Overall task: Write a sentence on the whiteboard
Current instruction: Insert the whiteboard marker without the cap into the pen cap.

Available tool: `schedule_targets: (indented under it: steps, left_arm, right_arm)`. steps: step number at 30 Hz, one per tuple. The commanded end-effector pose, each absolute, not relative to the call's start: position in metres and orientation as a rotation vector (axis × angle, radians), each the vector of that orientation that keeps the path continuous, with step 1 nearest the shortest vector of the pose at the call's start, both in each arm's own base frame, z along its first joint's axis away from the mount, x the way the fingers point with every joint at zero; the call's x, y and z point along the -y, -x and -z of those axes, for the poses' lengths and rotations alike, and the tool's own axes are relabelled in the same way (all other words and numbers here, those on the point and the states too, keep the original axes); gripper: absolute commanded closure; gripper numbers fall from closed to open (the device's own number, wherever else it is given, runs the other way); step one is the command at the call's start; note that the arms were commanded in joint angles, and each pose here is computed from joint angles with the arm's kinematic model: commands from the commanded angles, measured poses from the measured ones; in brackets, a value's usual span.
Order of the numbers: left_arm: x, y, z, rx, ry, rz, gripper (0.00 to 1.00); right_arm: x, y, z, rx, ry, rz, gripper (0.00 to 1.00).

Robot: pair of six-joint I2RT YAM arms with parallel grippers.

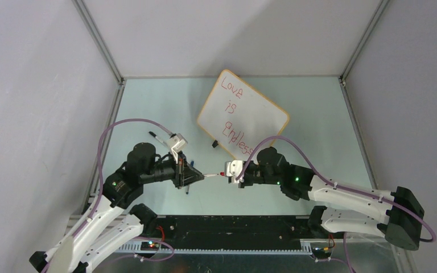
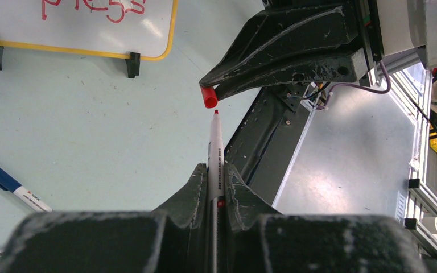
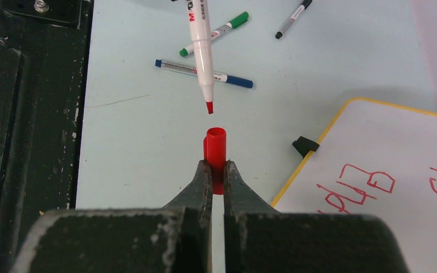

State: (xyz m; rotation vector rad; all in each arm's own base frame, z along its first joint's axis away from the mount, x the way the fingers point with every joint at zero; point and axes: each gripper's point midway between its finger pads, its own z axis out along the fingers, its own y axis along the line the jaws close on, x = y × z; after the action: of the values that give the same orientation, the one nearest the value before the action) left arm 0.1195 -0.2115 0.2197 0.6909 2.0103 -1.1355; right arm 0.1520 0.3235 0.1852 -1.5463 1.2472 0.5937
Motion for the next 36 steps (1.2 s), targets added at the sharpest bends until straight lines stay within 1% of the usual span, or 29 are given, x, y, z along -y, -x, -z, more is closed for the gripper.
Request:
schedule_targets:
  steps: [1,36]
  left_arm:
    - [0.215,-0.120,-0.223,-1.991,-0.692,1.161,1.00]
    - [0.216,-0.120,-0.219,-2.006,-0.695,1.173,1.00]
  right_arm:
    - [-0.330,-0.148,-0.204,-1.165,1.526,-0.615,1.00]
    - [-0.343,-0.143,-0.211,-1.125,1.543,-0.620,1.00]
